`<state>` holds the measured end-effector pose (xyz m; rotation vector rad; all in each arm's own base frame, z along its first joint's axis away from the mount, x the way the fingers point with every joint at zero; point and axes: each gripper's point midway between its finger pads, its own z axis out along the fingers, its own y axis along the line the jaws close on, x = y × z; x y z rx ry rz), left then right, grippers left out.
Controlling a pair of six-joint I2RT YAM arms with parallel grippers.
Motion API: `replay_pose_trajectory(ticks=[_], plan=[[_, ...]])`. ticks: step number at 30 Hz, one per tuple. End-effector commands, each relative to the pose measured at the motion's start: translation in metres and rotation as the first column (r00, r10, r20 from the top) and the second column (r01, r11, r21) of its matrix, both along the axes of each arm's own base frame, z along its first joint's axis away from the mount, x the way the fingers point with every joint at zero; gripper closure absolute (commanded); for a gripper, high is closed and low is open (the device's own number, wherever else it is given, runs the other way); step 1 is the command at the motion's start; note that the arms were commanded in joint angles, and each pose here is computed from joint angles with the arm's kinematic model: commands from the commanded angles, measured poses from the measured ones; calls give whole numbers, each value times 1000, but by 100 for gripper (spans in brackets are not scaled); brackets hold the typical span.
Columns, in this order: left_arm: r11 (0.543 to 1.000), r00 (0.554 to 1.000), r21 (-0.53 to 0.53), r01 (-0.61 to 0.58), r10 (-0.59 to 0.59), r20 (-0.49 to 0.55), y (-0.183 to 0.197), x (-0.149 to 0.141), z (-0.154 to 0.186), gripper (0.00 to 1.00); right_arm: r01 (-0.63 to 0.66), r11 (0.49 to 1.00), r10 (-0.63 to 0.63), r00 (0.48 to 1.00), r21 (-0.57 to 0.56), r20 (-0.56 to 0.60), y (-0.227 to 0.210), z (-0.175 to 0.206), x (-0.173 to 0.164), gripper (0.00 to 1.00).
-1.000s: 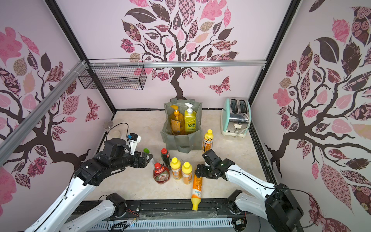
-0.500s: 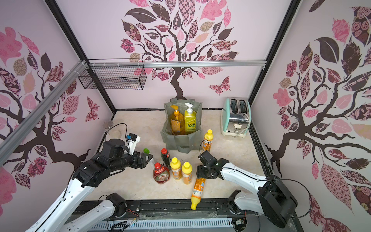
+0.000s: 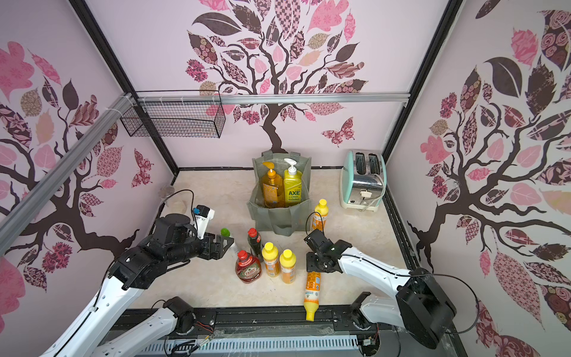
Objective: Pack dish soap into the shopping bag
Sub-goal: Pick up the bottle of dish soap at the center of the board.
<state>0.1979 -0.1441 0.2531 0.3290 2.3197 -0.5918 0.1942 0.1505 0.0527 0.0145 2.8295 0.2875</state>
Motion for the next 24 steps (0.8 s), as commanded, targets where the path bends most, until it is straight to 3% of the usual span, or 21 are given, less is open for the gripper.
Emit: replay_pose_trajectory(ticks=[1, 8, 17, 24], plan=[[999, 1000, -28, 17, -16, 25, -1, -5, 15, 13, 0, 999, -5, 992, 46, 125, 2, 54, 16, 61], [988, 995, -127, 88, -80, 66, -13, -16, 39, 14, -38, 983, -18, 953, 178, 304, 4, 144, 22, 68], [964, 983, -208, 164, -143, 113, -23, -28, 65, 14, -54, 985, -22, 900, 163, 435, -7, 207, 30, 73], [940, 974, -270, 208, -173, 148, -31, -32, 81, 14, 5, 992, -78, 813, 128, 577, -37, 269, 40, 81]])
